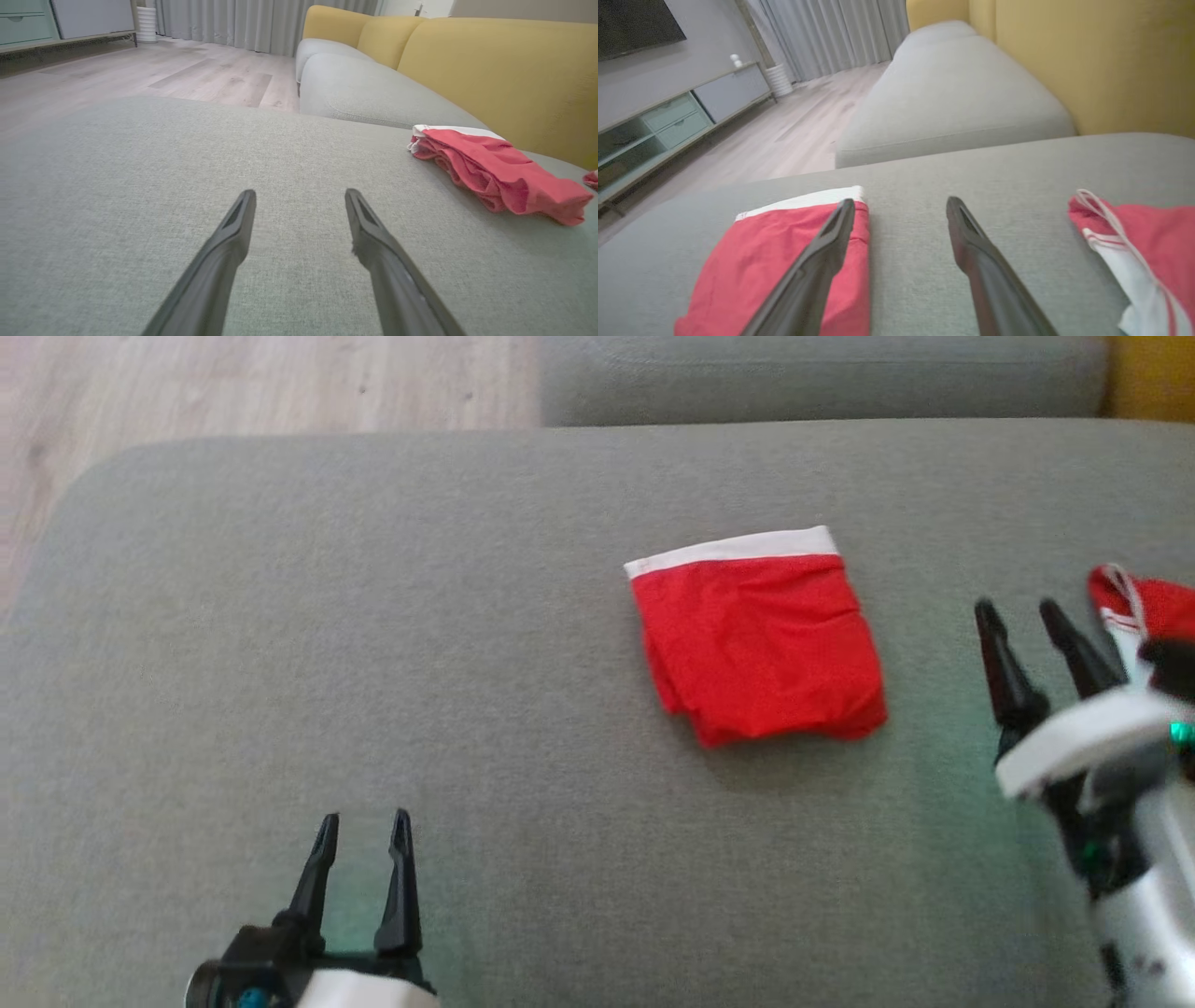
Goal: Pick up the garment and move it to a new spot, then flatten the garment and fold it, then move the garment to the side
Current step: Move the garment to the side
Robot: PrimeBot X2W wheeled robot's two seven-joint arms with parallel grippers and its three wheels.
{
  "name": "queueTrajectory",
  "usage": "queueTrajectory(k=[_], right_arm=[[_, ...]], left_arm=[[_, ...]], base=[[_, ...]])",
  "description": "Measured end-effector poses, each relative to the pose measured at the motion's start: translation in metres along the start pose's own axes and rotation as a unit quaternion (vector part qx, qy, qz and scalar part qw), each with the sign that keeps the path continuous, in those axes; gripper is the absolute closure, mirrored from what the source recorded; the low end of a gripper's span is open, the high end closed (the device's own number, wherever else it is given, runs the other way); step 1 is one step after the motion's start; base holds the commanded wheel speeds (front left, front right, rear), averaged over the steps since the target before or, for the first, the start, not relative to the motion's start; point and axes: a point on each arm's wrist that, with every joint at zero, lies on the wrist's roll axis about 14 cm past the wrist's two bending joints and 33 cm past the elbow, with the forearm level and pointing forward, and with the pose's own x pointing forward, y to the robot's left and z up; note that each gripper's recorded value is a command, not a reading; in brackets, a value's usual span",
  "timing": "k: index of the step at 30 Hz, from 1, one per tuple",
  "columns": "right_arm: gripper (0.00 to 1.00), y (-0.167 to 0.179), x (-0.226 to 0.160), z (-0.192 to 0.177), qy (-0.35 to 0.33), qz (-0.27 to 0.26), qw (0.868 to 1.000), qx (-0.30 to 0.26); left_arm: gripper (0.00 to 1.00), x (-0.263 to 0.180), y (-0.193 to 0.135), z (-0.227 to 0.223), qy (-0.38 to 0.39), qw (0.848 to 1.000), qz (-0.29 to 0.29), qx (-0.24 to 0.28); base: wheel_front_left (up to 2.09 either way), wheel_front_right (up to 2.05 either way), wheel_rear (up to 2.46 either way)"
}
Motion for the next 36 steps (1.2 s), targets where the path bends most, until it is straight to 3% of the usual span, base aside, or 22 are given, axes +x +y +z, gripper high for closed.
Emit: queueTrajectory(k=[3,9,18,19,20,27,36], right_arm=[[0.0,0.005,0.021,-0.005,0.075,0.018,0.997,0.019],[0.0,0.025,0.049,-0.041,0.201,0.049,0.977,0.057],[0.0,0.031,0.068,-0.097,0.309,0.043,0.948,0.06],[0.25,0.033,0.07,-0.098,0.309,0.043,0.948,0.067],[1.0,0.035,0.072,-0.097,0.307,0.045,0.948,0.075],[1.0,0.037,0.071,-0.081,0.268,0.046,0.954,0.127],[1.0,-0.038,0.043,-0.009,0.163,-0.009,0.983,0.082]], left_arm=[[0.0,0.002,0.001,0.003,-0.003,1.0,0.005,-0.005],[0.0,0.0,0.01,0.001,0.0,0.999,0.029,-0.02],[0.0,-0.013,0.03,-0.007,0.012,0.997,0.076,-0.029],[0.0,-0.014,0.03,-0.007,0.013,0.997,0.077,-0.028],[0.0,-0.013,0.03,-0.007,0.013,0.997,0.078,-0.028],[0.0,-0.002,0.021,-0.004,0.009,0.998,0.059,-0.026],[0.0,0.026,-0.01,-0.009,0.018,1.0,-0.004,-0.01]], base=[[0.0,0.0,0.0],[0.0,0.0,0.0],[0.0,0.0,0.0],[0.0,0.0,0.0],[0.0,0.0,0.0],[0.0,0.0,0.0],[0.0,0.0,0.0]])
